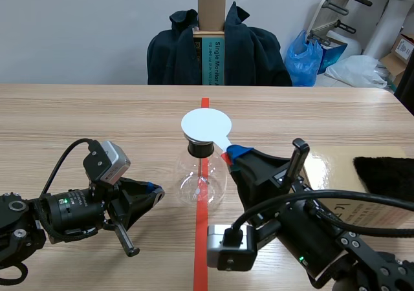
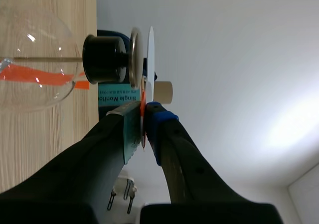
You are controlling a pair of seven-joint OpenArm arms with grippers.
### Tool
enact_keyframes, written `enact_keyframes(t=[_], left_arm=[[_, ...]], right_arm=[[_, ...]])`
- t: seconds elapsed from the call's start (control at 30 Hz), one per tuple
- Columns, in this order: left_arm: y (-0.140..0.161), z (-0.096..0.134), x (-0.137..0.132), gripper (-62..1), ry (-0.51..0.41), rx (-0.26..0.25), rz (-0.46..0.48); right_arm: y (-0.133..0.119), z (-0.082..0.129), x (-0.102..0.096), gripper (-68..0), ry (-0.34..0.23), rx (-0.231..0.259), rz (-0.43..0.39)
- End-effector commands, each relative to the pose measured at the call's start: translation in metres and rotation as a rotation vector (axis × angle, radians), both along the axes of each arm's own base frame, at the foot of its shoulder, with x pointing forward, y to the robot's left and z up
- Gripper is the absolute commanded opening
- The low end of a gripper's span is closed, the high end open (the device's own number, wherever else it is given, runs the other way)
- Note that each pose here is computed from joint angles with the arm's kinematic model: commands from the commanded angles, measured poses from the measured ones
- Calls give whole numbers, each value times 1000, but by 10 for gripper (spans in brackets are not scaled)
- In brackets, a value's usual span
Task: Do the electroscope experiment.
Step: 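Move the plate toward and away from the electroscope, then put the plate down on the right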
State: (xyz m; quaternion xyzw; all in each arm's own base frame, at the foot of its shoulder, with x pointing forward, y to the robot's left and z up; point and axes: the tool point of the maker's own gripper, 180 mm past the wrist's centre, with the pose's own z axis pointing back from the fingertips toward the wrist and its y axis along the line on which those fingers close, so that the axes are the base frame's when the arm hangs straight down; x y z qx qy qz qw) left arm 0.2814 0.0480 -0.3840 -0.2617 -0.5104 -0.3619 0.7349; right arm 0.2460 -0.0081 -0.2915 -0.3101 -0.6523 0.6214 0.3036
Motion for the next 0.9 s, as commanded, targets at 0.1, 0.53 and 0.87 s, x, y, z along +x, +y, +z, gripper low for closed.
enact_keyframes(t=[0.1,0.53,0.87], left_arm=[[4,11,7,-578,-29,-18,11],[13,27,-28,-578,-22,-53,-7],[22,77,-65,-577,-106,-56,8]], right_arm=[[-13,13,15,-669,-38,19,-84],[-48,13,33,-669,-21,43,-305],[-72,65,44,-669,-55,281,-411]])
